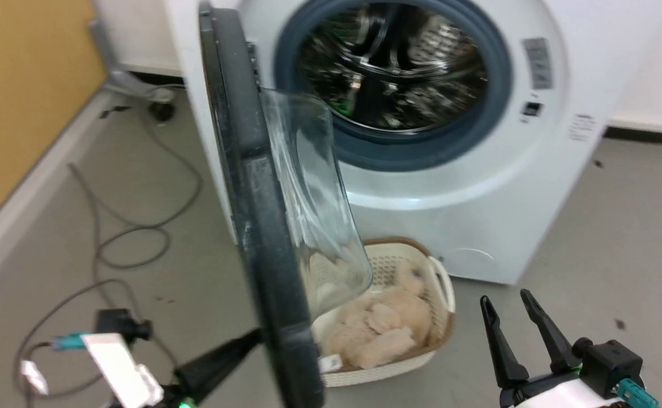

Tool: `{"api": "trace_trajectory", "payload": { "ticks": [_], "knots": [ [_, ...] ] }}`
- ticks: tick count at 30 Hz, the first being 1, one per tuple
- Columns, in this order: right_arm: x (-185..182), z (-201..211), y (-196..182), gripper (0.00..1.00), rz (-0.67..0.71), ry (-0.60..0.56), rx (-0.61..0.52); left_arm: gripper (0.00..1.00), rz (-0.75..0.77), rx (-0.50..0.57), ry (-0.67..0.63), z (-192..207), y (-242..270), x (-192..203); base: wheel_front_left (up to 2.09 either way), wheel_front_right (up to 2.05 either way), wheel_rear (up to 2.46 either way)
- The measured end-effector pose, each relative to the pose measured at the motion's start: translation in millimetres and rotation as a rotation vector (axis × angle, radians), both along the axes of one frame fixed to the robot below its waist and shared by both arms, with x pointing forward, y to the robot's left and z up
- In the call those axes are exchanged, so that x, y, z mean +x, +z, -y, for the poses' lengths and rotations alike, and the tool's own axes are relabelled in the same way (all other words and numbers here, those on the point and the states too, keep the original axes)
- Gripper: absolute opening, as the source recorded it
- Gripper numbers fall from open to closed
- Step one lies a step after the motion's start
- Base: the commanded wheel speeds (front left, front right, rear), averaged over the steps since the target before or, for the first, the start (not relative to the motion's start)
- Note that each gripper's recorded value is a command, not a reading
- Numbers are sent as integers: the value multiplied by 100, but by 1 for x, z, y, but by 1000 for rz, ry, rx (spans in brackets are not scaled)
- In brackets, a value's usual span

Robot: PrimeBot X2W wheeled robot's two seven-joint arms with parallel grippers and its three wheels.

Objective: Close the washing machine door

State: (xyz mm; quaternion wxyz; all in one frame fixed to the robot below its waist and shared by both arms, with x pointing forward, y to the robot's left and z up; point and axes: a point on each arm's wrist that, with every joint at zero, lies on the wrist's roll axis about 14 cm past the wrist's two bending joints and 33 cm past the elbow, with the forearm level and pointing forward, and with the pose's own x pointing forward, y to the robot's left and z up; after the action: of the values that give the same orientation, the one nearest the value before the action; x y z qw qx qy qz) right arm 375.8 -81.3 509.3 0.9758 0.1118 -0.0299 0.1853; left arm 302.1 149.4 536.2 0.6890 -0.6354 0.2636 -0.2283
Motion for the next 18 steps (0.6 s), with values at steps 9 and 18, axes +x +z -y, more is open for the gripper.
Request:
{"api": "trace_trajectory", "payload": {
  "ticks": [9,18],
  "knots": [
    [-12,52,-9,100,-28,-158,-11,0,-65,-107,-168,80,-21,25,0,0,0],
    [-30,105,-21,100,-71,-336,-22,0,-70,-177,-241,145,-28,70,0,0,0]
  ]
}}
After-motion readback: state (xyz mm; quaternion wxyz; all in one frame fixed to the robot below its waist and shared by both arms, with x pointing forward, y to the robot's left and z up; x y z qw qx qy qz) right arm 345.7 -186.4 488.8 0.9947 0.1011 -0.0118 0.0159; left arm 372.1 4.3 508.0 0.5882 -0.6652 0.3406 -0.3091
